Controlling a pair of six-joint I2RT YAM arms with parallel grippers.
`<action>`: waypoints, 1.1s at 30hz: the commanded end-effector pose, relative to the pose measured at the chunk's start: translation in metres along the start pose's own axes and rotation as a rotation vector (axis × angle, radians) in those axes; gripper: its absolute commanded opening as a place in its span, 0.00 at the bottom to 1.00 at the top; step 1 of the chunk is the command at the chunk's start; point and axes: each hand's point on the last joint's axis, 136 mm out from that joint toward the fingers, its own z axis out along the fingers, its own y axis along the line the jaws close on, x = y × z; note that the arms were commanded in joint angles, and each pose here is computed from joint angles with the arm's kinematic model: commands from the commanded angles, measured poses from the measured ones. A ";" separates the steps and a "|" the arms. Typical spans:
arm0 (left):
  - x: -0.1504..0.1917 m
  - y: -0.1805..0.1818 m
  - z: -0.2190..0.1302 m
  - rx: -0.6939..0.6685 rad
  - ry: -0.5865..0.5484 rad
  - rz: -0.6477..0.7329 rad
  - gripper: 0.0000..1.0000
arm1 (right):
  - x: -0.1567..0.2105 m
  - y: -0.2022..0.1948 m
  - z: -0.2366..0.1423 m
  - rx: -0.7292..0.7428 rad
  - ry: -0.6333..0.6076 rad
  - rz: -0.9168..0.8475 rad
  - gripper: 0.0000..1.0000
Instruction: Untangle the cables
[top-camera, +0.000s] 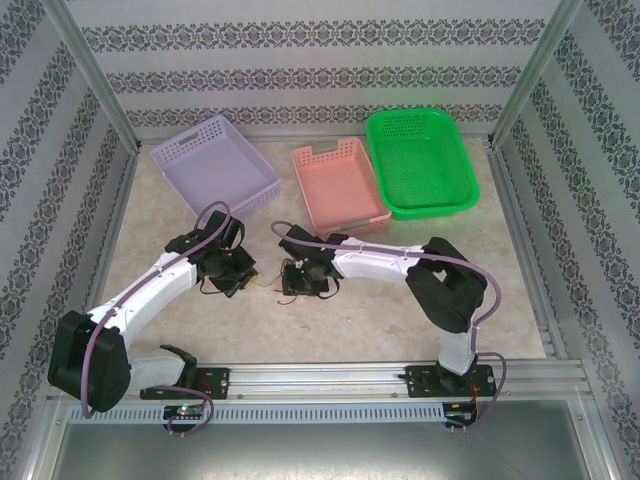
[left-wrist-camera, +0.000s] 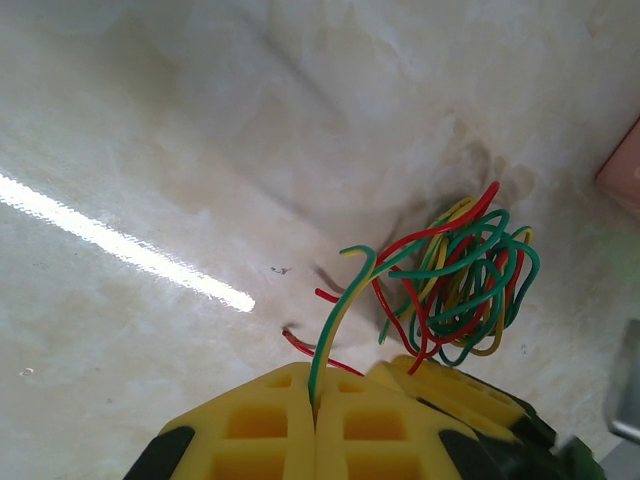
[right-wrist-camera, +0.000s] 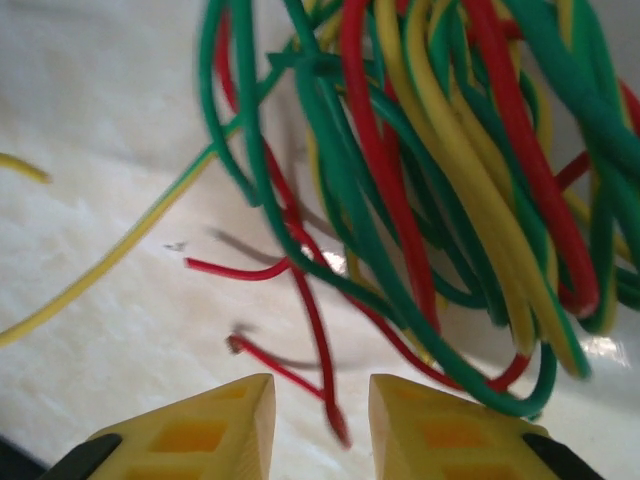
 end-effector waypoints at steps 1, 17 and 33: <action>0.001 0.001 -0.001 0.004 0.003 -0.014 0.00 | -0.002 0.001 0.009 0.004 0.015 0.008 0.28; -0.040 0.042 -0.022 -0.238 -0.197 0.051 0.00 | -0.003 -0.072 -0.096 -0.004 -0.130 -0.084 0.00; -0.059 0.034 -0.013 -0.222 -0.202 0.030 0.00 | -0.020 -0.168 -0.154 0.056 -0.260 0.179 0.00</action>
